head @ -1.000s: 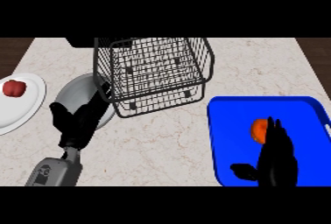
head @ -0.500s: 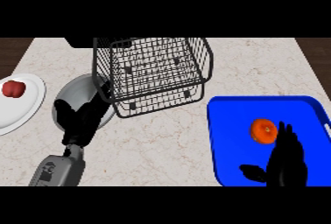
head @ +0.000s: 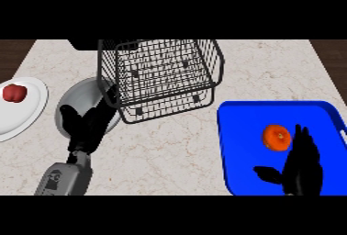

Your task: Pick the squash from the tray and place it in the tiered basket

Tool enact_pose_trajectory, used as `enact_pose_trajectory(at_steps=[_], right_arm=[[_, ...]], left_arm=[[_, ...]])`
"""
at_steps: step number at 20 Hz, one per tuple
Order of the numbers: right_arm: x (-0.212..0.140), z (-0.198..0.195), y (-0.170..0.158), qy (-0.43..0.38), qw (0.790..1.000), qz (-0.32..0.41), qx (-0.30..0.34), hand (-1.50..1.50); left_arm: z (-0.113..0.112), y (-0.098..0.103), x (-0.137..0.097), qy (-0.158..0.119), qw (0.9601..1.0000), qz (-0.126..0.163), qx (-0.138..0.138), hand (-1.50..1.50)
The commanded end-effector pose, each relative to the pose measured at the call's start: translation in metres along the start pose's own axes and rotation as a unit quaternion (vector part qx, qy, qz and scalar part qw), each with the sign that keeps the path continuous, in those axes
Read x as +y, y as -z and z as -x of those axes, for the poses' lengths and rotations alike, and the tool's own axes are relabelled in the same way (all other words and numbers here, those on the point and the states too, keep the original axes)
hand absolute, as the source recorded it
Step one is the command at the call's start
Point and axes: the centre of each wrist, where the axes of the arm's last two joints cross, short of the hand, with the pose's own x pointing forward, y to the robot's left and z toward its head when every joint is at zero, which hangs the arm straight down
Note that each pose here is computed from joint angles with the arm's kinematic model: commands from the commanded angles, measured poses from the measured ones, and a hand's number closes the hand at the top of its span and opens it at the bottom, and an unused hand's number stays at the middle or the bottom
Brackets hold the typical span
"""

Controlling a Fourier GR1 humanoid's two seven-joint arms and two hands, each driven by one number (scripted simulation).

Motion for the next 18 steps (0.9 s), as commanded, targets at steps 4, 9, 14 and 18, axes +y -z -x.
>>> enact_pose_trajectory(at_steps=[4,9,14,18], right_arm=[[0.018,0.013,0.021,0.008,1.000,0.005,0.007,-1.50],[0.021,0.025,0.035,0.017,1.000,-0.011,0.020,-1.50],[0.016,0.028,0.053,0.018,1.000,-0.007,0.019,-1.50],[0.045,0.037,0.063,0.015,1.000,-0.018,0.009,-1.50]], left_arm=[[0.006,-0.018,0.011,-0.001,1.0000,0.001,-0.003,0.00],[-0.010,-0.003,-0.008,-0.001,1.0000,0.008,-0.002,0.00],[0.003,-0.017,0.000,-0.001,1.0000,-0.005,0.003,0.00],[-0.025,0.004,-0.005,-0.004,1.0000,-0.005,-0.006,0.00]])
